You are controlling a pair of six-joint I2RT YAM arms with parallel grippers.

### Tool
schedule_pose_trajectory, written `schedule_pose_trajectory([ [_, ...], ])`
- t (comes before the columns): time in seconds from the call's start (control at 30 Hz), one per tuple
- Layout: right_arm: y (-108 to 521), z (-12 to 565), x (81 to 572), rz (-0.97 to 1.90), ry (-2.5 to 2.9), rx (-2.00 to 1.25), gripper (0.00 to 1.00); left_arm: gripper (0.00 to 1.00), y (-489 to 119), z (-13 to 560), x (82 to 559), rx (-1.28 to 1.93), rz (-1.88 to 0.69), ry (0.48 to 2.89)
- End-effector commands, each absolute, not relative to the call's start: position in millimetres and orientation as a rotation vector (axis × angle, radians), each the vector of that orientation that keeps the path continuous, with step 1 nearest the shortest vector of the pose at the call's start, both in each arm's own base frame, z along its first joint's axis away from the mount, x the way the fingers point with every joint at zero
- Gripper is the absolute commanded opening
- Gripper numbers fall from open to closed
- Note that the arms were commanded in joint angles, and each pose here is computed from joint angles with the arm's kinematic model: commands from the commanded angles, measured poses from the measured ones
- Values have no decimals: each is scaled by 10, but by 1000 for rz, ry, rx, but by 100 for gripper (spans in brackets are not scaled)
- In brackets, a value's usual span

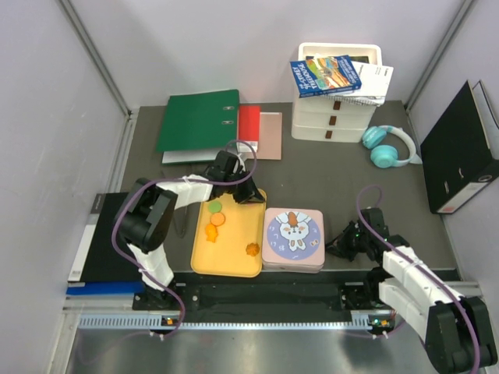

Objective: Pack the cookies

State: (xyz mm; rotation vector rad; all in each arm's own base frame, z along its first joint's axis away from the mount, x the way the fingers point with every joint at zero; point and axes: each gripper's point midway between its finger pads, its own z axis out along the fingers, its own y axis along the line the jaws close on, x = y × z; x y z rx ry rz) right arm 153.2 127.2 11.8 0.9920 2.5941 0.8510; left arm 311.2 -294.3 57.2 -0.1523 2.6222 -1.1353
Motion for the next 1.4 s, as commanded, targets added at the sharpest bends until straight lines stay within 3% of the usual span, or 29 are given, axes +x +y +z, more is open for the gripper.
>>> schedule_pose_trajectory([
  [0.0, 1251, 163, 1622, 831, 2577, 978, 0, 12, -3079, 798, 3097, -53, -1232, 2549],
  [0.73, 1243, 193, 1664, 820, 2569, 979, 0, 5, -2988, 889, 2754, 46, -1219, 2573],
  [1.03, 1026, 273, 1657, 626, 2575, 1001, 0, 17, -2525, 1058, 3085, -184, -832, 2487],
  [1.17, 900, 386, 1668, 528, 2560, 1010, 0, 16, -2342, 1208, 3168, -234, -708, 2446],
  [1.37, 814, 1039, 2007, 517, 2394, 917, 0, 12, -2126, 1452, 3024, -196, -612, 2433],
])
